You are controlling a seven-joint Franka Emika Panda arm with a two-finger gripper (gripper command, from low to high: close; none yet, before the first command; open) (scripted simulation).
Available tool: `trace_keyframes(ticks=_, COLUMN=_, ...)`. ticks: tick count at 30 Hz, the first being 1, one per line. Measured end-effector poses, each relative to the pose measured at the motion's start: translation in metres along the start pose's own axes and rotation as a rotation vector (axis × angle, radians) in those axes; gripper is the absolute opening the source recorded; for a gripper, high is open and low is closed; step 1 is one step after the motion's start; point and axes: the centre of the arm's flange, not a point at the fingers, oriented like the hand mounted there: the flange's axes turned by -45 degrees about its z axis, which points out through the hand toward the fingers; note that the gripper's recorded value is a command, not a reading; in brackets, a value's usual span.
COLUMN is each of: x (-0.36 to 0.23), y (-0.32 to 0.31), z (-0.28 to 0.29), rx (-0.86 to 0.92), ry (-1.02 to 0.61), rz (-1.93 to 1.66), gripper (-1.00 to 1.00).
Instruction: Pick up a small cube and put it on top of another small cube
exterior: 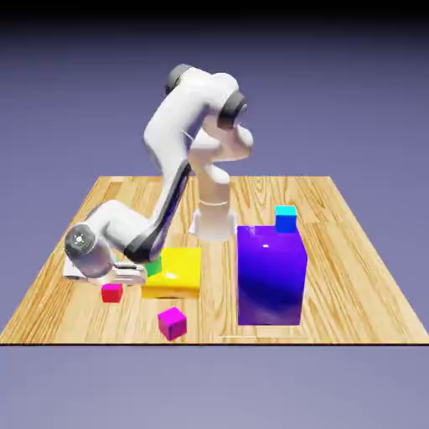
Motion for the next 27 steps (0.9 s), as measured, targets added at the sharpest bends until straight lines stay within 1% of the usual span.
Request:
trace_keyframes(ticks=2, x=0.0, y=0.0, z=0.0, rx=0.0, ry=-0.002, rz=0.0, gripper=0.0)
trace_keyframes(ticks=5, x=0.012, y=0.0, z=0.057, rx=0.0, ry=-0.002, rz=0.0, gripper=0.0)
trace_keyframes(ticks=6, x=0.013, y=0.0, z=0.065, rx=0.0, ry=-0.002, rz=0.0, gripper=-1.0)
trace_keyframes(ticks=8, x=0.013, y=0.0, z=0.065, rx=0.001, ry=-0.001, rz=0.0, gripper=-1.0)
trace_keyframes(ticks=12, x=-0.004, y=-0.003, z=-0.003, rx=0.015, ry=0.001, rz=0.011, gripper=-1.0)
trace_keyframes(ticks=19, x=-0.057, y=-0.042, z=-0.047, rx=0.145, ry=0.008, rz=0.137, gripper=-1.0)
trace_keyframes(ticks=25, x=-0.112, y=-0.074, z=-0.082, rx=0.213, ry=-0.001, rz=0.235, gripper=-1.0)
trace_keyframes(ticks=26, x=-0.112, y=-0.074, z=-0.082, rx=0.213, ry=-0.001, rz=0.235, gripper=-1.0)
trace_keyframes(ticks=27, x=-0.108, y=-0.076, z=-0.068, rx=0.213, ry=-0.001, rz=0.234, gripper=-1.0)
